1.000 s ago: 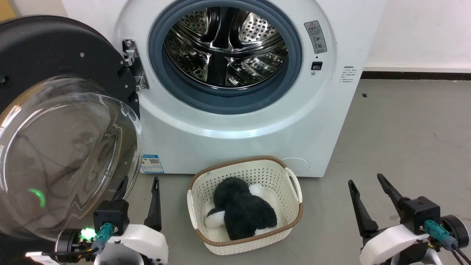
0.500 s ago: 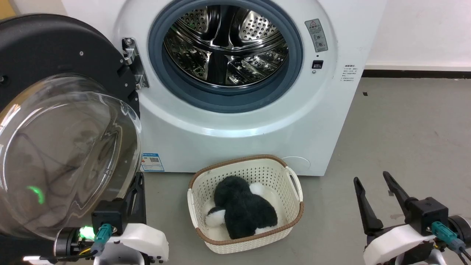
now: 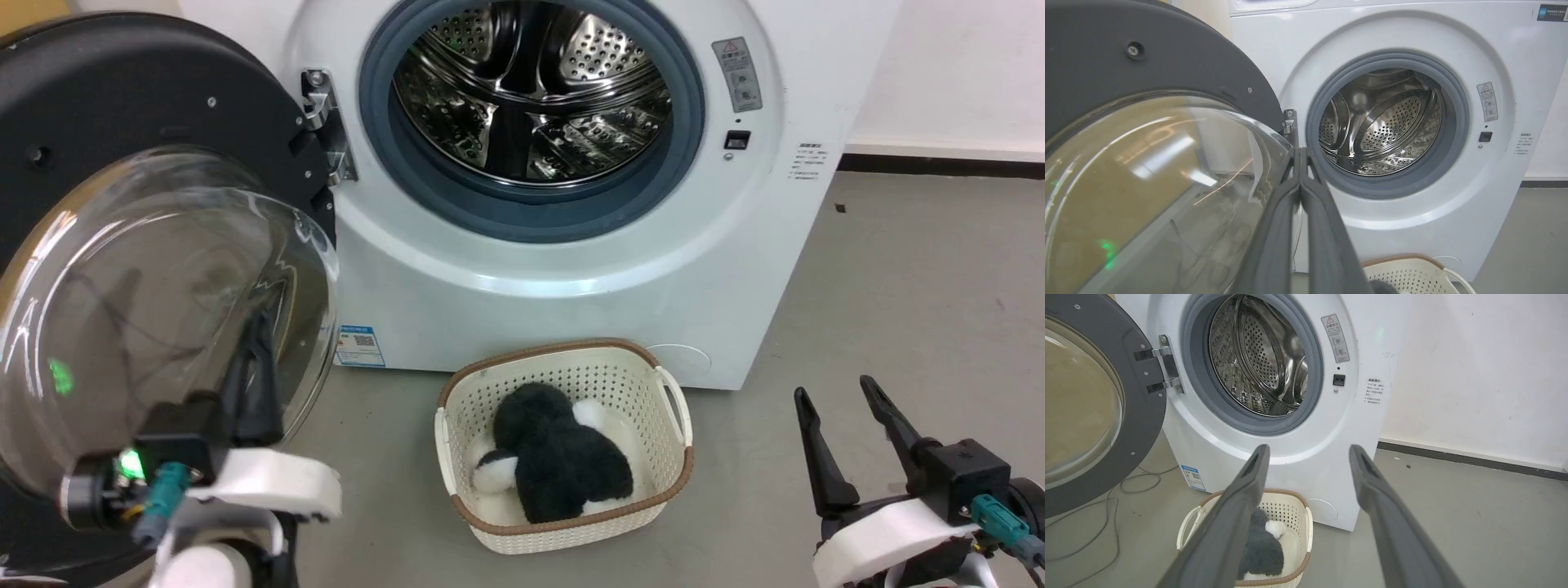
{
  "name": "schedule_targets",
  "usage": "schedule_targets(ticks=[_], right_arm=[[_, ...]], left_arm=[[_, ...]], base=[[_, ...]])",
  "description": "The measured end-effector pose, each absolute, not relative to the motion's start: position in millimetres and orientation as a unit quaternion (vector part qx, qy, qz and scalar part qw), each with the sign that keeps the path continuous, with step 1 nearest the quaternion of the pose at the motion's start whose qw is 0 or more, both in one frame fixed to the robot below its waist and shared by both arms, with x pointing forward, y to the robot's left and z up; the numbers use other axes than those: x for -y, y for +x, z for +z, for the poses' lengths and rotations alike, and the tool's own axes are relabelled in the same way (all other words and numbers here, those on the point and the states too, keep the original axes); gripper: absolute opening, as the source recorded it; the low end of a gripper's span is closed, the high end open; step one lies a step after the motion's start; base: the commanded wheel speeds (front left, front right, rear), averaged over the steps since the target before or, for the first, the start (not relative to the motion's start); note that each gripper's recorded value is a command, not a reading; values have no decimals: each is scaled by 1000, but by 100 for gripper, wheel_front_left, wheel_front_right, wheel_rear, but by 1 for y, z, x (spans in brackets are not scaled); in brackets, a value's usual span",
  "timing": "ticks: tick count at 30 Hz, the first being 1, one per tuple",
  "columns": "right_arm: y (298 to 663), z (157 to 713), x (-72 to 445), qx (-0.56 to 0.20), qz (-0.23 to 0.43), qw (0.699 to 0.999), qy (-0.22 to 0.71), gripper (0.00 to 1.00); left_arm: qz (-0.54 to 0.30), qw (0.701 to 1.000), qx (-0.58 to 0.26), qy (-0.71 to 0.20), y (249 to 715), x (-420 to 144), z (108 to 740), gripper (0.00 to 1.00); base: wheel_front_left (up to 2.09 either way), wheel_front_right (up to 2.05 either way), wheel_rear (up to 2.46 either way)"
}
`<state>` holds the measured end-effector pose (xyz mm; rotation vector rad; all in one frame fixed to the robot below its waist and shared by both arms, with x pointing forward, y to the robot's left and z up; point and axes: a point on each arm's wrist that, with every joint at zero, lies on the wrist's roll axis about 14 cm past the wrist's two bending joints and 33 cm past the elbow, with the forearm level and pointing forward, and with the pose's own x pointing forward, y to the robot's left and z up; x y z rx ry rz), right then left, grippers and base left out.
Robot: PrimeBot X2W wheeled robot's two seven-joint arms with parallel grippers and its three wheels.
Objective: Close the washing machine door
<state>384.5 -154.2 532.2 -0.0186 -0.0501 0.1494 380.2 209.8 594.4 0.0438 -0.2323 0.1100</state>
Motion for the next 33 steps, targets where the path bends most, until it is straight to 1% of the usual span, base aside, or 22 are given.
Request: schedule_targets(ticks=[9, 16, 20, 25, 26, 33], right_arm=[[393, 531, 143, 29, 91, 995, -4, 100], [402, 533, 134, 38, 103, 994, -1, 100], [407, 532, 128, 39, 110, 993, 1, 100], [413, 529, 119, 39, 123, 992, 4, 100], [420, 530, 107, 44, 137, 989, 8, 100], [428, 529, 95, 48, 152, 987, 16, 100]], left_arm=[[89, 977, 192, 20, 381, -246, 645, 0], [127, 961, 247, -24, 376, -284, 676, 0], [149, 952, 266, -25, 369, -308, 688, 0], [182, 941, 284, -24, 358, -341, 699, 0], [217, 929, 296, -42, 346, -375, 706, 0], [263, 922, 275, -76, 333, -423, 699, 0]], base=[[0, 0, 0], [0, 0, 0], [0, 0, 0], [0, 0, 0], [0, 0, 0], [0, 0, 0]])
